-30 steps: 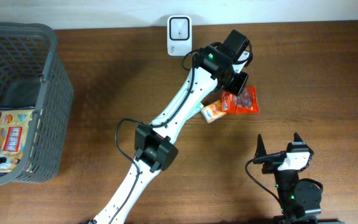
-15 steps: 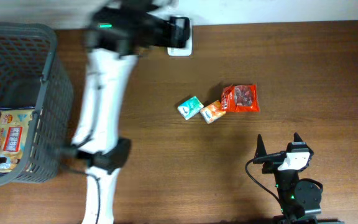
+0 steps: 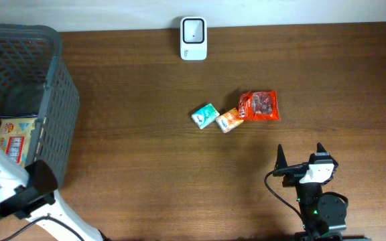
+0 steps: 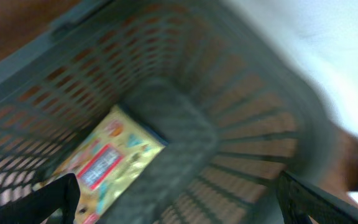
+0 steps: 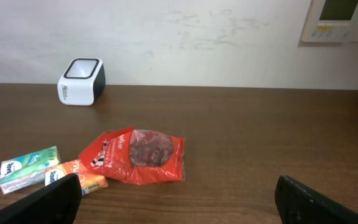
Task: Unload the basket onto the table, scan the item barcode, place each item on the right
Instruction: 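Lower the left gripper into the basket and grasp the wet-wipes pack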
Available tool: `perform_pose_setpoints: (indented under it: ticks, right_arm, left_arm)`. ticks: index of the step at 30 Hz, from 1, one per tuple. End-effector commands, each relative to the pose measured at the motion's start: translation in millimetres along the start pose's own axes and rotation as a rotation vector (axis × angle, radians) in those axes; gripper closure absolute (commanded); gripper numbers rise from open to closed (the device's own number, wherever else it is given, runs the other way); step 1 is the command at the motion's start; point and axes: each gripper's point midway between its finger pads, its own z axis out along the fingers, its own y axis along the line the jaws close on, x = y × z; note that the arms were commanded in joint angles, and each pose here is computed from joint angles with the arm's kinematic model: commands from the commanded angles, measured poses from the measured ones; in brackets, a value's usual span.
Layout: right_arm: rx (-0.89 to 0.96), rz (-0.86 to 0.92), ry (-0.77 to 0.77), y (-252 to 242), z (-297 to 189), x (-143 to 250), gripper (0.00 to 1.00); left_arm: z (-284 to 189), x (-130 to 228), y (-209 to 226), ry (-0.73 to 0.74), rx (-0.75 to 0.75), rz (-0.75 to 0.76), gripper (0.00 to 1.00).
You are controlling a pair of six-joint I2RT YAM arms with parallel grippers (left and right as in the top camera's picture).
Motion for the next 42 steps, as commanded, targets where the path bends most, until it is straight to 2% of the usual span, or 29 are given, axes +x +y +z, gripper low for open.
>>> perform_pose_setpoints:
  ticks: [1, 5, 9, 15, 18, 26, 28, 31, 32, 33, 35, 36, 38, 42]
  right_arm:
    - [0.005, 0.004, 0.008, -1, 0, 4, 0.01]
    - [0.005, 0.004, 0.008, -1, 0, 4, 0.01]
    - [0.005, 0.004, 0.008, -1, 0, 4, 0.02]
    - [0.005, 0.004, 0.008, -1, 0, 4, 0.01]
    - [0.005, 0.004, 0.008, -1, 0, 4, 0.01]
    - [0.005, 0.004, 0.008, -1, 0, 4, 0.01]
    - [0.005, 0.004, 0.008, -1, 0, 4, 0.02]
    - [0.005, 0.004, 0.008, -1, 0, 4, 0.01]
    - [0.005, 0.004, 0.008, -1, 0, 4, 0.02]
    - [0.005, 0.004, 0.008, -1, 0, 4, 0.01]
    - [0.005, 0.004, 0.008, -1, 0, 4, 0.02]
    - [0.005, 0.004, 0.008, -1, 0, 4, 0.02]
    - [0.005, 0.004, 0.008, -1, 0, 4, 0.01]
    - [0.005, 0.004, 0.008, -1, 0, 4, 0.01]
  left_arm:
    - [39, 33, 32, 0.186, -0.121, 0.027, 0.01]
    - [91, 92, 79, 0.430, -0.372, 0.023, 0.01]
    - [138, 148, 96, 0.595, -0.431, 0.057, 0.00]
    - [189, 198, 116, 0.653, -0.466, 0.145, 0.01]
    - [201, 207, 133, 0.627, -0.543, 0.179, 0.01]
    - [226, 242, 141, 0.640, -0.534, 0.207, 0.01]
    - [233, 246, 139, 0.627, -0.514, 0.197, 0.11]
    - [244, 247, 139, 0.586, -0.505, 0.187, 0.17]
    - [246, 248, 139, 0.577, -0.503, 0.186, 0.23]
    - [248, 250, 139, 0.574, -0.499, 0.184, 0.32]
    - [251, 255, 132, 0.587, -0.453, 0.169, 0.59]
    - [252, 256, 128, 0.588, -0.433, 0.161, 0.67]
    - [254, 254, 126, 0.580, -0.423, 0.157, 0.99]
    - [257, 249, 106, 0.572, -0.314, 0.119, 1.00]
